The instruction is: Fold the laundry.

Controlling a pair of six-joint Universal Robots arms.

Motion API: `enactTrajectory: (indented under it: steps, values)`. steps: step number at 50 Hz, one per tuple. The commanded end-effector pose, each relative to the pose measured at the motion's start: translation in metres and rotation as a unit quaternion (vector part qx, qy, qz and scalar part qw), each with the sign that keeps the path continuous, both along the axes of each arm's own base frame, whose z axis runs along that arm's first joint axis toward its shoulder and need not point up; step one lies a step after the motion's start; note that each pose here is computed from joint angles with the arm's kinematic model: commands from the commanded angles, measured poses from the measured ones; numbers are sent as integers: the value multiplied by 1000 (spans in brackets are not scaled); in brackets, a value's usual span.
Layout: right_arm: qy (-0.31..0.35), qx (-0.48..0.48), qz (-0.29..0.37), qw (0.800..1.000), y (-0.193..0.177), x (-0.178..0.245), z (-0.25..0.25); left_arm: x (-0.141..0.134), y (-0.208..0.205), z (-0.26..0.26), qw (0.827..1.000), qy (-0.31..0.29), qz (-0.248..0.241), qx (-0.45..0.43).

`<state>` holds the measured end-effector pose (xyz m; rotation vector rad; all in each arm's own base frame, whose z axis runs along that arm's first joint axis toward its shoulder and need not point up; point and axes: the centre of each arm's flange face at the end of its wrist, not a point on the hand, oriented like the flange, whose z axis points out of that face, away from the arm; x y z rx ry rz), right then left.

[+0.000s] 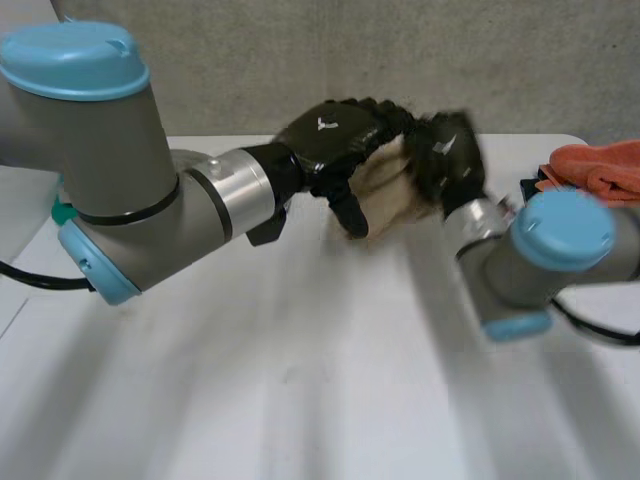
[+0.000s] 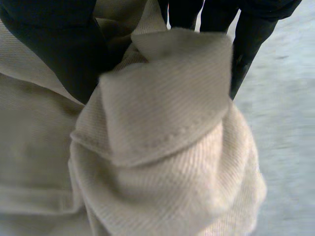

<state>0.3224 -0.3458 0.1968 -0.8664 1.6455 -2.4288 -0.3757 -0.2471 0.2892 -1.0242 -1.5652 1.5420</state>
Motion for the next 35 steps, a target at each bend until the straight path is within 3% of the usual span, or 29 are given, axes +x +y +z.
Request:
enactTrajectory:
  steps: [1, 10, 13, 18, 26, 35]
  values:
    - [-38, -100, -58, 993, -64, -50, 73, 6, -7, 29, 998, 38, 26, -51]
    - [-94, -149, -112, 978, -144, -161, 104, 8, -4, 42, 996, 52, 29, -71]
    - [-99, -150, -113, 977, -162, -195, 94, 7, -3, 40, 996, 50, 28, -69]
    - [-77, -115, -84, 987, -194, -244, 33, 6, -2, 32, 997, 44, 26, -60]
    - [-36, -16, -50, 998, -202, -315, -68, 6, 0, 18, 998, 31, 24, -43]
    - [-37, 21, -39, 998, -194, -366, -84, 5, 2, 13, 999, 27, 23, -36]
